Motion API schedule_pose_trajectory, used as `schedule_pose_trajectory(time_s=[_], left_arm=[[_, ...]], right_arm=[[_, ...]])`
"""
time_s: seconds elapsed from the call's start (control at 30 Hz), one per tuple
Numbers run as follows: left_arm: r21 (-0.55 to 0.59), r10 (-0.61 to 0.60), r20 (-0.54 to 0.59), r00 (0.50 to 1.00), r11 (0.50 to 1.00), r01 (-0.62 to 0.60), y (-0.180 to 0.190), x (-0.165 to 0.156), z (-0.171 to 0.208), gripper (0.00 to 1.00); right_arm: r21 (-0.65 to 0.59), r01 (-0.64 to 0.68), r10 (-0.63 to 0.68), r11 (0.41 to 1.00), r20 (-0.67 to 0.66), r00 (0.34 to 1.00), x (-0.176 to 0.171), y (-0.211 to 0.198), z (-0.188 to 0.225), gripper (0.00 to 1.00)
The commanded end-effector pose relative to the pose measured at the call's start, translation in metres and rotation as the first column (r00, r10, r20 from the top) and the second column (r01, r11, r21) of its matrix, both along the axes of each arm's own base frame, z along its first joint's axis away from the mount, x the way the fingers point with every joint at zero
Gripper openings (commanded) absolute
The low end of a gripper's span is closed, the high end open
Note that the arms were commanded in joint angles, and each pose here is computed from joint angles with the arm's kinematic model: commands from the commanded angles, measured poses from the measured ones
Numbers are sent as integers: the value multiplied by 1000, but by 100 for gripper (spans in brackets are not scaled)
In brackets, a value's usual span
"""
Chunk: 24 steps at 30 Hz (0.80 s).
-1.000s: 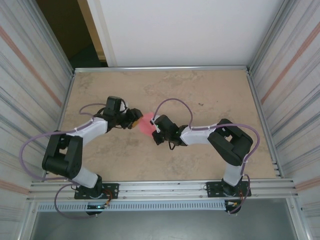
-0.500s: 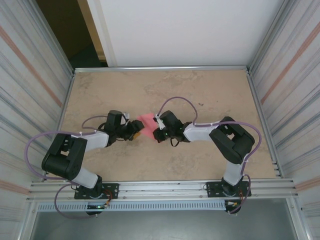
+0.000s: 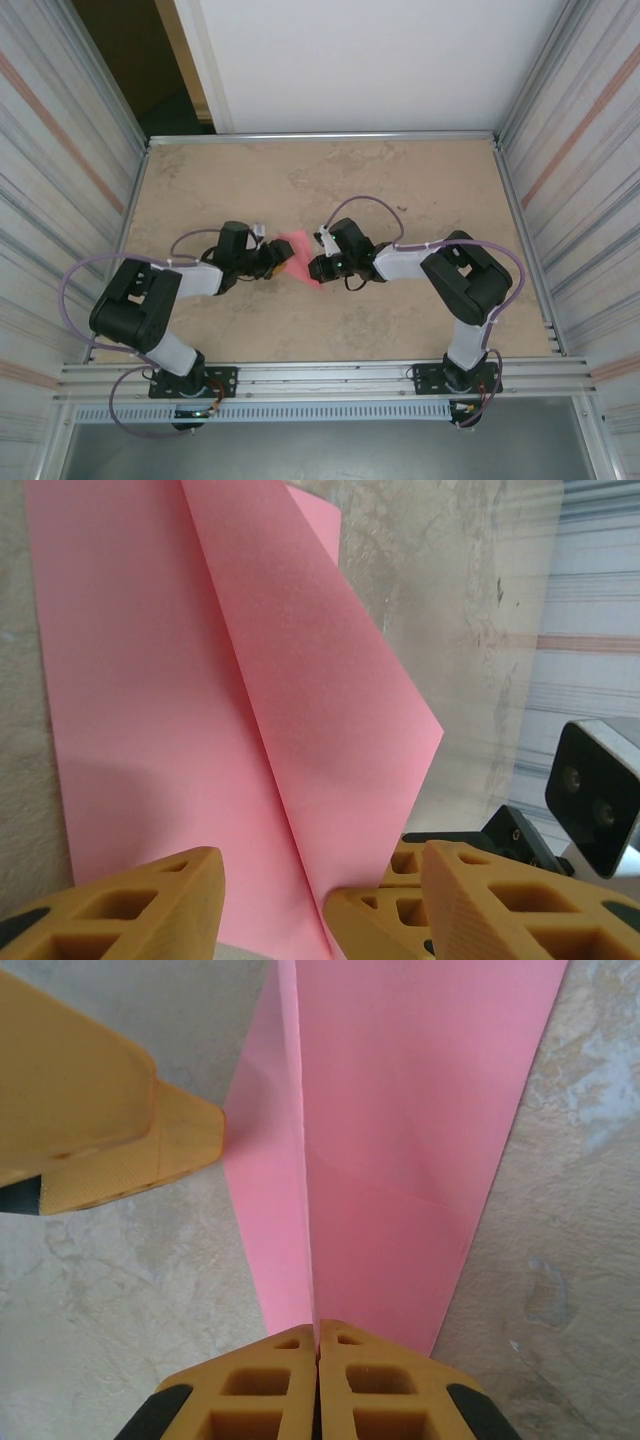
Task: Fold a paper plane with a square sheet of paper (pick it up from the middle)
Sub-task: Fourth fold the wing at the center of the table.
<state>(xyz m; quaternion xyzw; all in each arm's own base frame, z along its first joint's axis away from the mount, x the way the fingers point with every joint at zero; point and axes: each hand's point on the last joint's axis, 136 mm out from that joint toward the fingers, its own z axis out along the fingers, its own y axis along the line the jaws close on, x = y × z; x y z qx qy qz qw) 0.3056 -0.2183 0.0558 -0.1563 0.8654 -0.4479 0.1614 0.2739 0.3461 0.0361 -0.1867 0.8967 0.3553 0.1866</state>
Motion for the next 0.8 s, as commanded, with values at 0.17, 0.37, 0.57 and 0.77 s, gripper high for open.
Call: schedule_pose_trajectory(time_s=[0.17, 0.37, 0.57, 0.77], left_arm=[[-17, -52, 19, 998, 999, 52, -10, -3, -2, 52], [-14, -63, -2, 998, 998, 63, -12, -6, -9, 53], [-13, -70, 5, 998, 997, 70, -14, -4, -6, 53], [20, -94, 22, 995, 995, 94, -17, -2, 0, 53]], right_arm=[[31, 9, -6, 999, -79, 997, -7, 0, -9, 9], [37, 22, -18, 999, -96, 995, -6, -2, -13, 10], [37, 24, -20, 999, -114, 993, -7, -3, -18, 9], [53, 37, -29, 998, -132, 991, -7, -5, -21, 9]])
